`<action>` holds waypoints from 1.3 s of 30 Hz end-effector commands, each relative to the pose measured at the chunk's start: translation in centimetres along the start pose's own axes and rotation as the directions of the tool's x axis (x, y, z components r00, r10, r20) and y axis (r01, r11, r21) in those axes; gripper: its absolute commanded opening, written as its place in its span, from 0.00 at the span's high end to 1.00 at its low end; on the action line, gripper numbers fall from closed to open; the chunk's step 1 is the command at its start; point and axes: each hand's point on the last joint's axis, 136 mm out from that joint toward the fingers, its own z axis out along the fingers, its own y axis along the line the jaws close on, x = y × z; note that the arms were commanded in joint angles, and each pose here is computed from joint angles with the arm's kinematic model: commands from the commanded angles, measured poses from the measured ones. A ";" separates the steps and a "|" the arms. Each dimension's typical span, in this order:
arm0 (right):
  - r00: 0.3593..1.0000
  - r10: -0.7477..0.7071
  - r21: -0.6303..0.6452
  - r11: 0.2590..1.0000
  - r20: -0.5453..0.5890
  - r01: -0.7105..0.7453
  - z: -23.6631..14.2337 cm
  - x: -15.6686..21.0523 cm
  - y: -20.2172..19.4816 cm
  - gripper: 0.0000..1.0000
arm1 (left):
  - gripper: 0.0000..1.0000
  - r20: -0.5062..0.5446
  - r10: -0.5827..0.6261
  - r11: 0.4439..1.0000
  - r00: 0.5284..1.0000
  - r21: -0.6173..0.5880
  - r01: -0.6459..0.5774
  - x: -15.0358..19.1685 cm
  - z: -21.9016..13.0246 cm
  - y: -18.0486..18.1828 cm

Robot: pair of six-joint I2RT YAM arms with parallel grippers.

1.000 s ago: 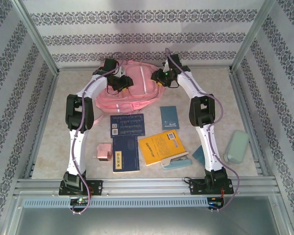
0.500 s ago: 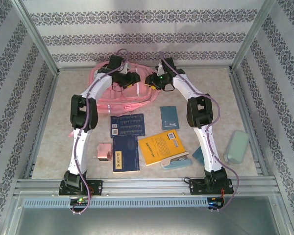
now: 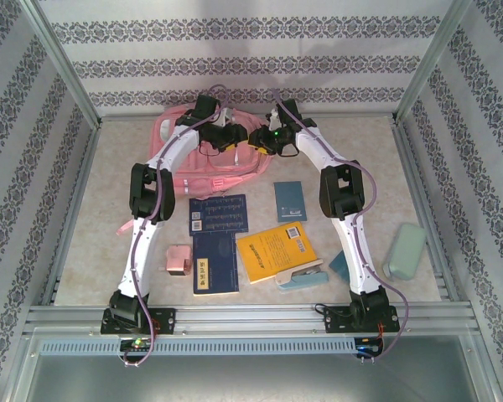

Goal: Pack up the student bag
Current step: Pick up the student bag from the top-center of the table.

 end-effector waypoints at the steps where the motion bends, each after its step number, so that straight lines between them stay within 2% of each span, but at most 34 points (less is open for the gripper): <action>1: 0.992 0.042 0.012 0.999 -0.119 -0.041 1.9 3.8 0.0 0.58 | 0.44 -0.044 -0.024 0.994 0.999 -0.107 0.019 2.0 0.0 2.6; 6: 0.992 0.047 0.020 0.999 -0.120 -0.045 1.9 4.0 -0.4 0.59 | 0.44 -0.010 -0.055 0.992 0.998 -0.118 0.053 1.7 -1.4 4.2; 9: 0.991 0.044 0.014 0.999 -0.125 -0.043 2.0 4.2 -0.3 0.59 | 0.44 -0.032 -0.067 0.993 0.997 -0.097 0.064 2.3 -0.6 4.5; 14: 0.987 0.051 -0.016 0.998 -0.151 -0.054 2.5 5.0 0.2 0.62 | 0.45 -0.058 -0.061 0.998 0.996 -0.014 0.060 2.7 1.1 2.9; 19: 0.985 0.076 -0.082 0.993 -0.157 -0.090 2.9 5.0 1.3 0.69 | 0.55 -0.075 -0.095 0.989 0.993 0.107 0.103 2.4 2.5 0.9; 22: 0.986 0.082 -0.106 0.990 -0.147 -0.098 2.6 4.7 2.1 0.71 | 0.61 -0.092 -0.102 0.984 0.990 0.138 0.115 2.8 3.1 0.3; 25: 0.988 0.081 -0.124 0.987 -0.133 -0.098 2.0 4.2 3.0 0.73 | 0.79 -0.101 -0.123 0.980 0.987 0.146 0.137 2.9 3.4 0.2; 28: 0.995 0.055 -0.102 0.993 -0.082 -0.063 0.3 3.4 3.8 0.74 | 1.00 -0.072 -0.120 0.983 0.990 0.132 0.129 1.9 2.2 -0.4; 34: 0.988 -0.057 -0.027 0.998 0.141 0.061 -6.6 1.7 6.0 0.61 | 1.00 0.103 -0.100 0.989 0.990 0.115 0.088 -3.2 -4.5 -3.5; 39: 0.959 -0.142 0.006 0.989 0.245 0.145 -9.6 3.2 7.1 0.59 | 1.00 0.174 -0.100 0.988 0.980 0.131 0.078 -5.5 -8.0 -6.1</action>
